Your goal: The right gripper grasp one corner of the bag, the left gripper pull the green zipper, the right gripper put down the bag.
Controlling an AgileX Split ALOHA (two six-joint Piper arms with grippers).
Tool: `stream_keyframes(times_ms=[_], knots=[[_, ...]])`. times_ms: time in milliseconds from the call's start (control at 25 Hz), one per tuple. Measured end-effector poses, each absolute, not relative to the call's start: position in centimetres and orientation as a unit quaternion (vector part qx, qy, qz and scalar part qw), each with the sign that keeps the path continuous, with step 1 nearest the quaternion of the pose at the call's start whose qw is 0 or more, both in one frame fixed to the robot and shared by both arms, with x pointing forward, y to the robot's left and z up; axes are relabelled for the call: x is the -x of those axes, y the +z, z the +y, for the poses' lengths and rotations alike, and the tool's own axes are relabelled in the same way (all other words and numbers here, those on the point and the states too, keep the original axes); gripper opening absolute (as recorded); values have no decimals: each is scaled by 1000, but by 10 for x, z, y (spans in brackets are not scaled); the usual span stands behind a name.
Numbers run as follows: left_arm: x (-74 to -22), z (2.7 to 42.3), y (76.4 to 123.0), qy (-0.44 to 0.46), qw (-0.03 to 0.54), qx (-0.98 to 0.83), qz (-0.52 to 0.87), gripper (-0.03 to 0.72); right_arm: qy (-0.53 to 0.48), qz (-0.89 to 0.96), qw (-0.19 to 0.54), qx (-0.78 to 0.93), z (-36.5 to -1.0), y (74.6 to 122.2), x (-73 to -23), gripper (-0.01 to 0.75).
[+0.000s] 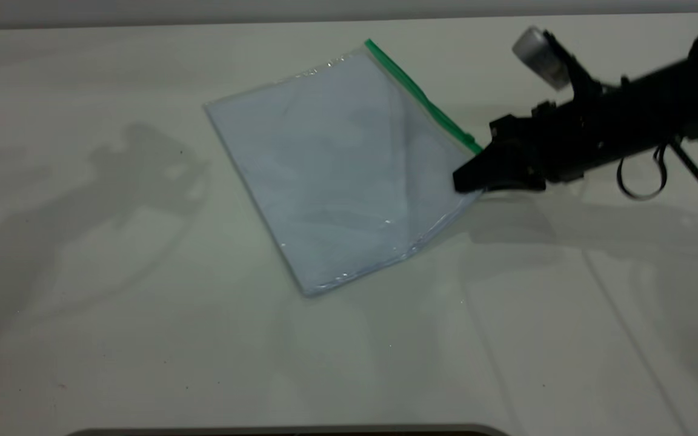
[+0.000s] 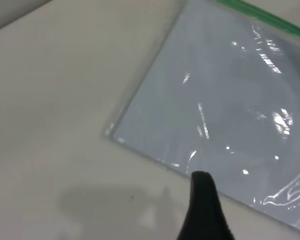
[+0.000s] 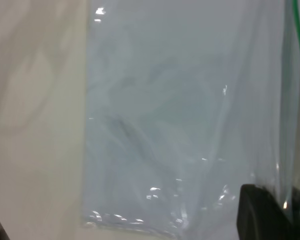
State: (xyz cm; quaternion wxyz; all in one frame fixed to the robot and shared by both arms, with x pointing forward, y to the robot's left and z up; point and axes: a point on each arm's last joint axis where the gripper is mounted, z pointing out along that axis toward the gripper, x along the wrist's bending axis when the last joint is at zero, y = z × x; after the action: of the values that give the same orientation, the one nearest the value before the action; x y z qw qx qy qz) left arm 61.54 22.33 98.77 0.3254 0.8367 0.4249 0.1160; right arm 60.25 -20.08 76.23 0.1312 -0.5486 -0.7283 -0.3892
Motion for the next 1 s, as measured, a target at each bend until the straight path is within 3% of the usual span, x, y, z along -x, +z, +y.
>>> stream_keyframes(times_ms=[200,400,1000], knots=[[-623,210,1007,109,340,-866,350,590,-405,-760,83,502,-201,810,-613,33],[-628,181,994,74,336,-905,251,590,-412,-780,35,470,-194,846,-618,33],[-641,90,943,87,333,-938,-35,590,-386,-820,-35,420,-148,851,-612,33]])
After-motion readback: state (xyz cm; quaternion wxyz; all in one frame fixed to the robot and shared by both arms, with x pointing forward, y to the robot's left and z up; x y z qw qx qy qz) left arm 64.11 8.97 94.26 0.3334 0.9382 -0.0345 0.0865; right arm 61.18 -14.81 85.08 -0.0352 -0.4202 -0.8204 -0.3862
